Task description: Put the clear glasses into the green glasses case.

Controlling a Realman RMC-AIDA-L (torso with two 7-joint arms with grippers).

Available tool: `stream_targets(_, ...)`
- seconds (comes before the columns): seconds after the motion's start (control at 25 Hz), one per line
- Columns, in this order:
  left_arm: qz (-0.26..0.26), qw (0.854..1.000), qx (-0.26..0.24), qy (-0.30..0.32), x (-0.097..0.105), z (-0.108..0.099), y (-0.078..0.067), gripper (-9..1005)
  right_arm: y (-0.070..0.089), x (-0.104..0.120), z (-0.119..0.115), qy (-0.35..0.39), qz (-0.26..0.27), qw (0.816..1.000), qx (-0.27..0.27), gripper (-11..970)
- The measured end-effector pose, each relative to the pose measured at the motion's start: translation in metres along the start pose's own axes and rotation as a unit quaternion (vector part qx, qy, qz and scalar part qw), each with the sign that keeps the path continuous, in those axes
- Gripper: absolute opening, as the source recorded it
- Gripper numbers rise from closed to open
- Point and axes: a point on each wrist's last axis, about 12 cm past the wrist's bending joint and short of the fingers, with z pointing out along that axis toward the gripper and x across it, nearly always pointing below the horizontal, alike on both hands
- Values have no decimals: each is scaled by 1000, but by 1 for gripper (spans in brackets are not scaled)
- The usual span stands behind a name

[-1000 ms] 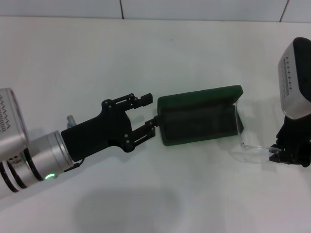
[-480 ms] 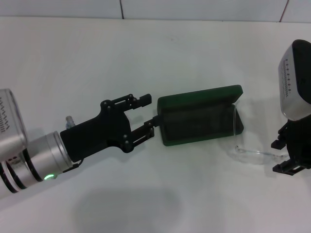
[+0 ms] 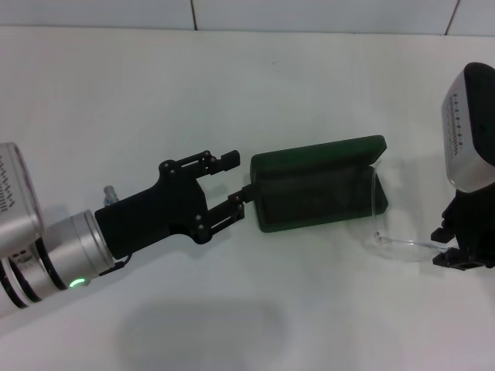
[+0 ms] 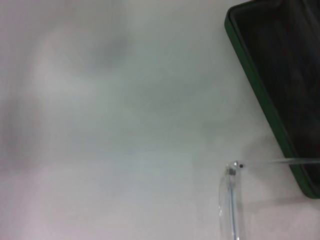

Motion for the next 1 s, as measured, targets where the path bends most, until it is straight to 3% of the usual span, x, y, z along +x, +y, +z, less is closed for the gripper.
stream_targets(0.32,2,1000,-6,-3,0,-1,1,513,2,-2,2,8,-10,1000,-4,142)
stream_targets(1.0,4,1000,-7,-3,0,-1,1,512,4,-6,6,12,-30,999,-3,142)
